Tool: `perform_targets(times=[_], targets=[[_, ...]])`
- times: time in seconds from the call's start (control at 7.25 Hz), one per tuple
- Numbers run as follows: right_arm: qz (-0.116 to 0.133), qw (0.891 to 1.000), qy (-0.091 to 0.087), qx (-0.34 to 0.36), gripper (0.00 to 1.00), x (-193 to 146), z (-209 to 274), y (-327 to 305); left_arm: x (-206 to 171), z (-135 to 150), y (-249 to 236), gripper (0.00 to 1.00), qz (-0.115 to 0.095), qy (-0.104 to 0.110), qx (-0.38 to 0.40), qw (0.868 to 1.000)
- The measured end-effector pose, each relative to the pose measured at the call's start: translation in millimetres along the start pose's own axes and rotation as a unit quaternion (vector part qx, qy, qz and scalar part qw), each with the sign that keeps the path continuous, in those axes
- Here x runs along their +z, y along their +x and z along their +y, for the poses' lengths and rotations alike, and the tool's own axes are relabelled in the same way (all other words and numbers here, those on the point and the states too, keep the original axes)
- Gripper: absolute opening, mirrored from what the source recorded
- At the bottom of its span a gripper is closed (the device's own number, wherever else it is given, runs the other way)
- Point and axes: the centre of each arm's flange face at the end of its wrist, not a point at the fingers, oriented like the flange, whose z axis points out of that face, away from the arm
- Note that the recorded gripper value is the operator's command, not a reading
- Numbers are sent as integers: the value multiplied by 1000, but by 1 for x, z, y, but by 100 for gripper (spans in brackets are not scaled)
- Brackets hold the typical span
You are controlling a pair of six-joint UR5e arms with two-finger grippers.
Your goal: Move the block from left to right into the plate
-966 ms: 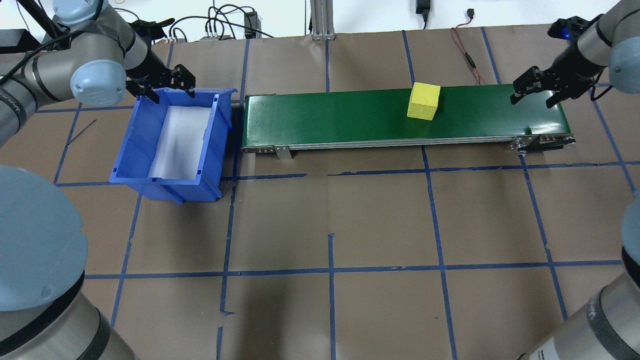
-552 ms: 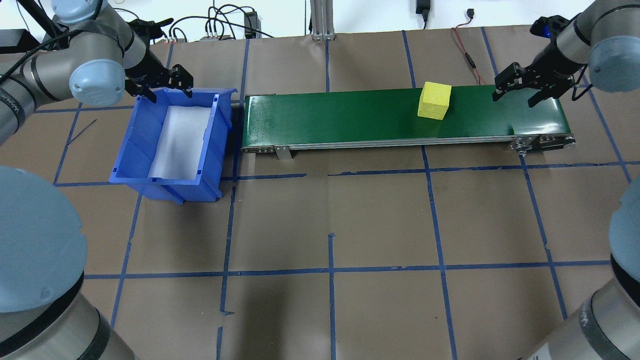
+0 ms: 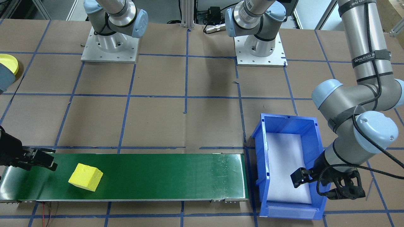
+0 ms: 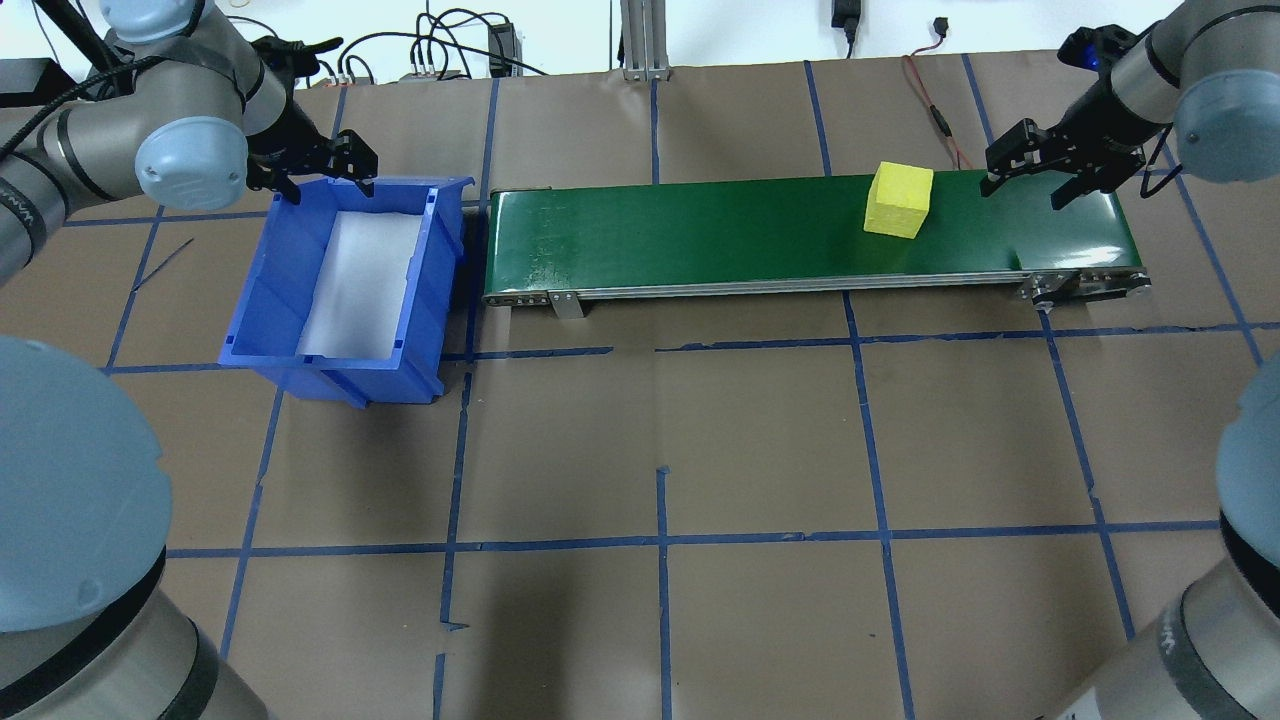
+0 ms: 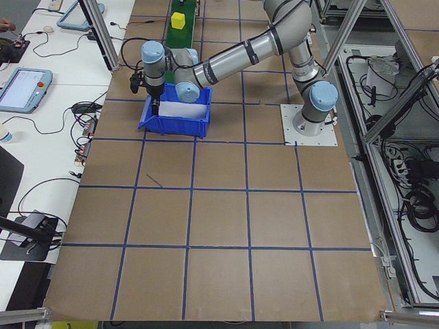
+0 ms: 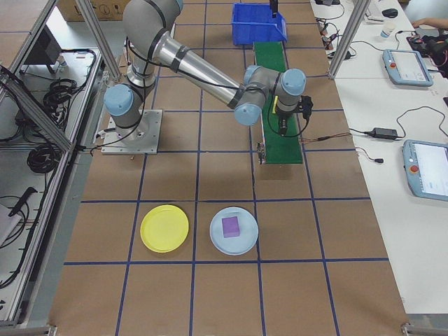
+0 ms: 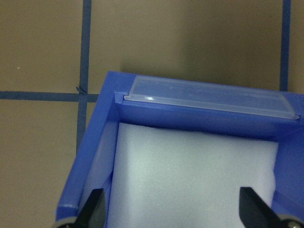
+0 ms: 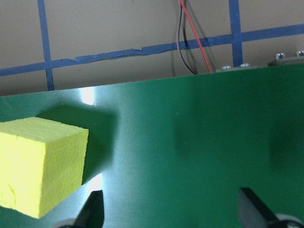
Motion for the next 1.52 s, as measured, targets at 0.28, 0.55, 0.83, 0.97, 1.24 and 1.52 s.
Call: perform_targets(times=[0.28,0.55,0.83,0.97,1.24,1.52], targets=[[-10,1000,5,0,100,0,-1,-2,-1,0,-2,100,-6,0,1,1000],[-11,1000,9,1,100,1,-4,-14,-3,0,-4,100,-8,1,1,1000],[-8,1000,7,22,100,5,-8,-24,-5,0,-6,100,-9,2,0,1000],[-7,999,5,34,100,9,-13,-24,-6,1,-6,100,-9,3,-1,1000],[1,999,1,42,100,17,-19,-22,-7,1,-7,100,-9,3,-1,1000],[5,999,1,45,100,20,-26,-19,-6,2,-9,100,-10,2,-2,1000]])
